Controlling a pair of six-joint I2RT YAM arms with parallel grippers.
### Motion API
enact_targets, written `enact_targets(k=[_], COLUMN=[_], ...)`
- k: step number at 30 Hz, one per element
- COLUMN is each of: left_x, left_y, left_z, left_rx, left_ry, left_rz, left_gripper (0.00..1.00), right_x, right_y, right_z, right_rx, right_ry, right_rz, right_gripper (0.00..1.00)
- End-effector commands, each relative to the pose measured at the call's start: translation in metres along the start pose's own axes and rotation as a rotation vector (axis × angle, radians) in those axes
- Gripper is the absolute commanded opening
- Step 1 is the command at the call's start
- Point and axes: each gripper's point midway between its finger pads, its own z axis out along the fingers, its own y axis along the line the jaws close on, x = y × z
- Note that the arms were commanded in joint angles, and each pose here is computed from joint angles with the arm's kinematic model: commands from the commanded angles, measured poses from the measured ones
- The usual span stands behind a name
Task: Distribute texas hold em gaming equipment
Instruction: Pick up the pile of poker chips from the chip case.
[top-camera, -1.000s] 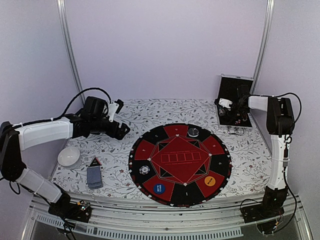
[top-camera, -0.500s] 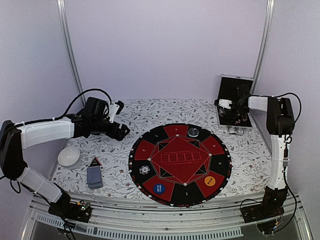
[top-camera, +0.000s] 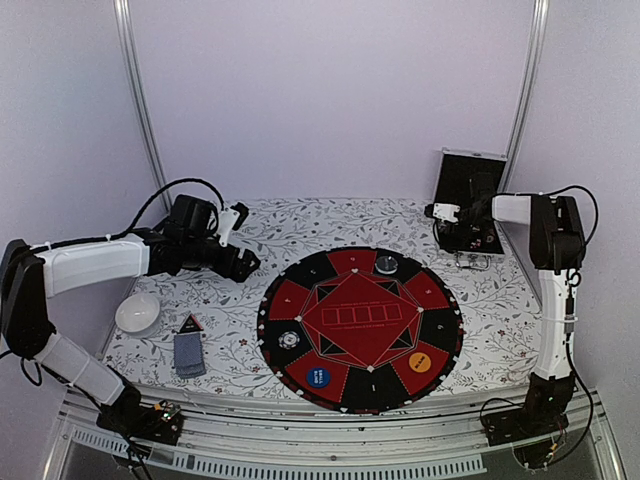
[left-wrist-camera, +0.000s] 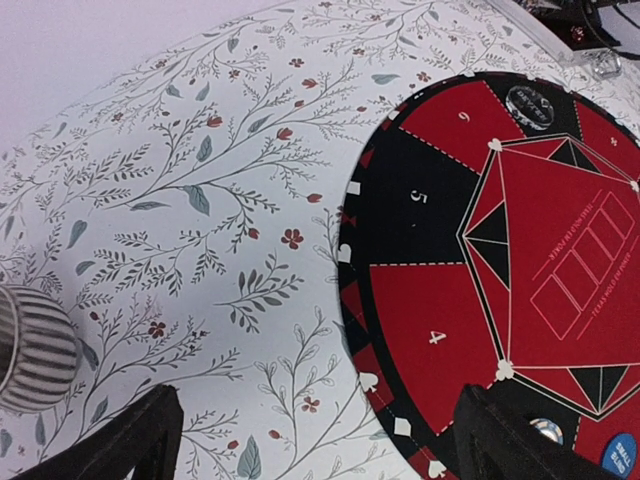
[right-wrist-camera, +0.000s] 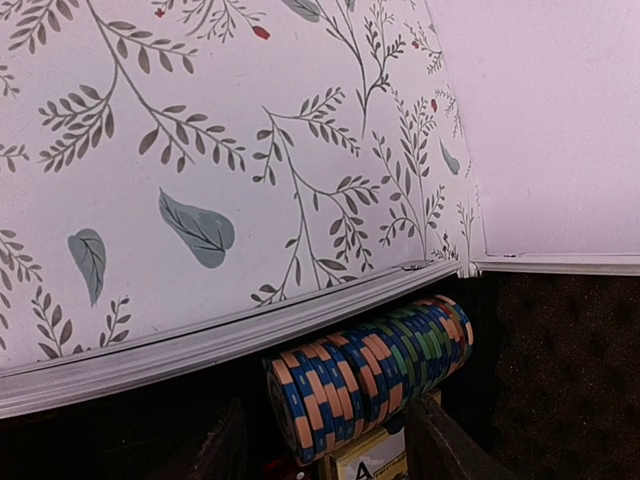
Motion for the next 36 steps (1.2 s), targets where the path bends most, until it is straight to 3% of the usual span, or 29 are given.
enact_targets(k=[1,16,23,36], left_x=[-0.002,-0.001,-0.002,0.000], left_y=[0.003,0.004,0.003,0.002], left_z=[0.000,-0.002,-0.003,-0.002], left_rx=[0.002,-0.001,0.007,0.011], left_ry=[0.001,0.000,-0.004,0.001], left_rz=[-0.010,-0.009,-0.008,-0.007], left_gripper=[0.97,0.97,0.97,0.97], right_x=[0.010,0.014,0.002,0.005], right_y=[0.029,0.053,0.041,0.006], right_z=[0.022,0.021,-0.002,0.006], right_rx=[-0.062,-0.127,-0.077,0.067], right_ry=[0.016,0.070,0.064,0.092], right_rz=[0.021,0.027,-0.008,-0.061], right_gripper=[0.55,0.50,0.50,0.50])
